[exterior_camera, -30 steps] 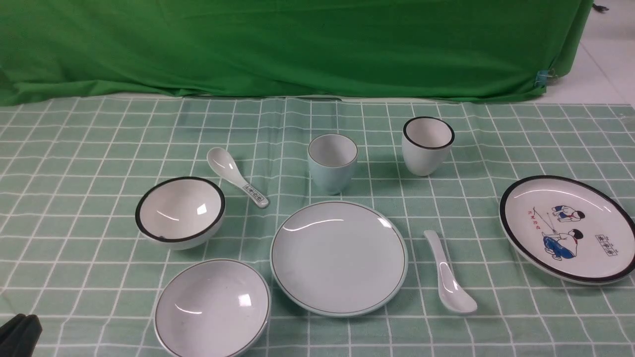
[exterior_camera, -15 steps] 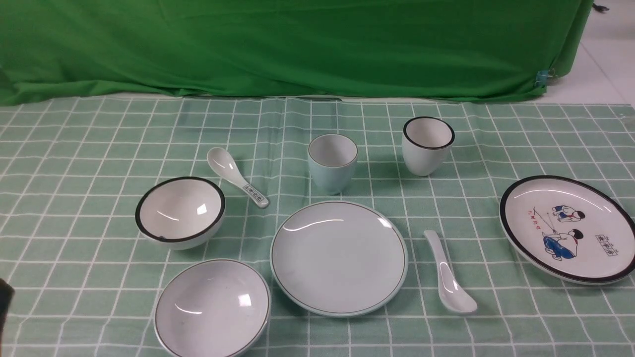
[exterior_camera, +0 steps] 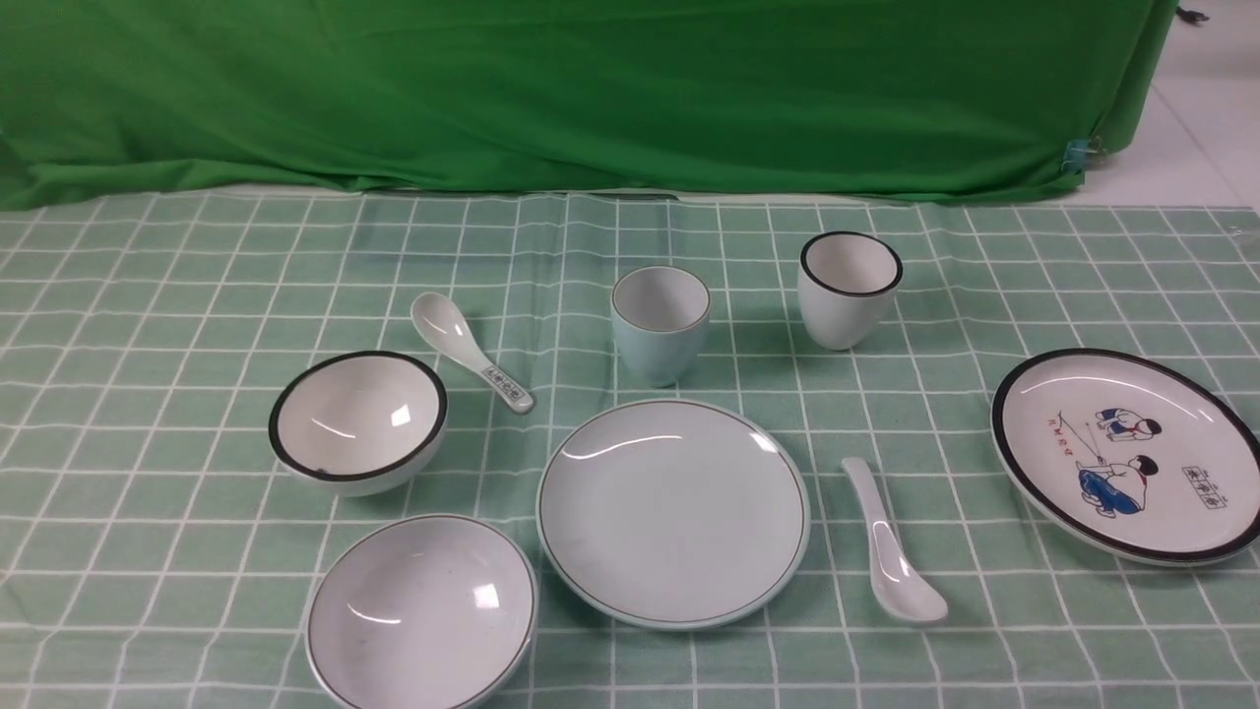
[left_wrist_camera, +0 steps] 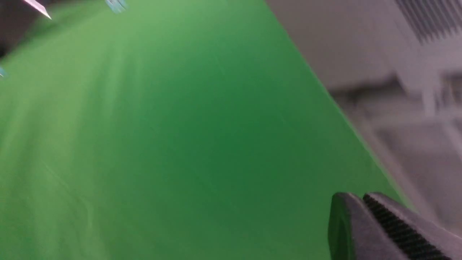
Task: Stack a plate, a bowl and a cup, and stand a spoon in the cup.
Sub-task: Use the left arm to grab a blue rice bowl
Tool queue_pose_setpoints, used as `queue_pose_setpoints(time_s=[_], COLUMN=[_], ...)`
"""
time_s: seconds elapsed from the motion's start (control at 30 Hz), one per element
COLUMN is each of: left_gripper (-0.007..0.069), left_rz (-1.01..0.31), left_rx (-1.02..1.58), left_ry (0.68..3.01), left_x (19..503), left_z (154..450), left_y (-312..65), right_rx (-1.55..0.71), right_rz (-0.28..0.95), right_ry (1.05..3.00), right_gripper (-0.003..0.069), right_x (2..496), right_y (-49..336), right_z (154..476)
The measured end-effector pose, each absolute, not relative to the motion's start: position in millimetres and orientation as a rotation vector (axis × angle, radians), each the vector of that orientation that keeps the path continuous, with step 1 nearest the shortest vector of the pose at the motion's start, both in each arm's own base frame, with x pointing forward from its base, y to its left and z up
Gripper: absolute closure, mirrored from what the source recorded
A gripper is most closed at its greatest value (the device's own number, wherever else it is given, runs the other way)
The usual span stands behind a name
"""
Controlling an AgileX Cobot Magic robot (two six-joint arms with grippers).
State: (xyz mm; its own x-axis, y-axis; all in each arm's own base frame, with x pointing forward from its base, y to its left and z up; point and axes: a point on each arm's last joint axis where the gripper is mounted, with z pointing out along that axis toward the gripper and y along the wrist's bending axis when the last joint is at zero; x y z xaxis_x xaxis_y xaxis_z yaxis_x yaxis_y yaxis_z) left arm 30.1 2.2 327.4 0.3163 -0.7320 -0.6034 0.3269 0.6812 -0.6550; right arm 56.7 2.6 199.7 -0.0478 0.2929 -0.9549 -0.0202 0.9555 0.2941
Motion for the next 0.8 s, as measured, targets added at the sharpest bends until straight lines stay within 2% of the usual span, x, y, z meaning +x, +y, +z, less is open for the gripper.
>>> queue_pose_setpoints(time_s=[0.03,0.07,0.13,0.17,0.23,0.3,0.37,0.43,0.47,0.53,0.57,0.6,0.7,0.8], left_gripper=[0.0608,0.0608,0.0608,0.0608,0.0608,0.0608,0.0608,0.0612,0.062,0.0622,0.0622,0.0624,0.0624,0.0624], left_rz=[-0.713,-0.638,-0.539,-0.5,-0.433,-0.414,-0.436,-0.453,-0.462,-0.437,-0.433,-0.398,-0.314,-0.269], left_rx=[-0.447,-0.471,-0.423,-0.388,-0.323,-0.236,-0.179,-0.167,-0.141,-0.115,-0.108,-0.06,0.052,0.093], left_ry=[1.104,1.288,1.641,1.724,1.966,2.285,2.463,2.546,2.668,2.744,2.752,2.792,2.838,2.85], left_x=[30.2,39.5,63.5,69.6,90.9,126.3,147.8,162.9,181.9,194.6,195.6,201.9,213.2,221.0], left_z=[338.6,355.4,363.5,368.1,365.4,347.5,329.8,318.6,298.0,283.1,281.6,272.6,255.1,243.6], left_y=[-0.3,-3.9,-8.9,-10.3,-14.4,-21.6,-26.5,-28.8,-32.4,-36.3,-37.0,-43.9,-62.0,-71.4], right_rx=[0.261,0.329,0.376,0.381,0.384,0.389,0.401,0.412,0.406,0.322,0.312,0.233,0.057,-0.089], right_rz=[0.303,0.372,0.427,0.433,0.438,0.446,0.463,0.481,0.498,0.471,0.464,0.442,0.415,0.383], right_ry=[1.57,1.524,1.464,1.45,1.434,1.41,1.381,1.391,1.477,1.607,1.601,1.713,1.977,2.136], right_gripper=[0.0417,0.0417,0.0417,0.0417,0.0417,0.0417,0.0419,0.0432,0.0483,0.0584,0.0584,0.0614,0.0633,0.0633], right_x=[56.8,56.8,56.5,56.5,56.3,56.1,55.8,55.5,54.2,50.9,50.8,49.6,58.1,74.1], right_y=[2.2,1.7,0.8,0.6,0.3,-0.1,-0.6,-0.1,2.8,7.6,7.6,11.3,20.4,28.0], right_z=[202.2,205.5,210.1,211.2,212.5,214.5,216.8,218.2,223.7,243.4,247.5,261.1,304.1,329.1])
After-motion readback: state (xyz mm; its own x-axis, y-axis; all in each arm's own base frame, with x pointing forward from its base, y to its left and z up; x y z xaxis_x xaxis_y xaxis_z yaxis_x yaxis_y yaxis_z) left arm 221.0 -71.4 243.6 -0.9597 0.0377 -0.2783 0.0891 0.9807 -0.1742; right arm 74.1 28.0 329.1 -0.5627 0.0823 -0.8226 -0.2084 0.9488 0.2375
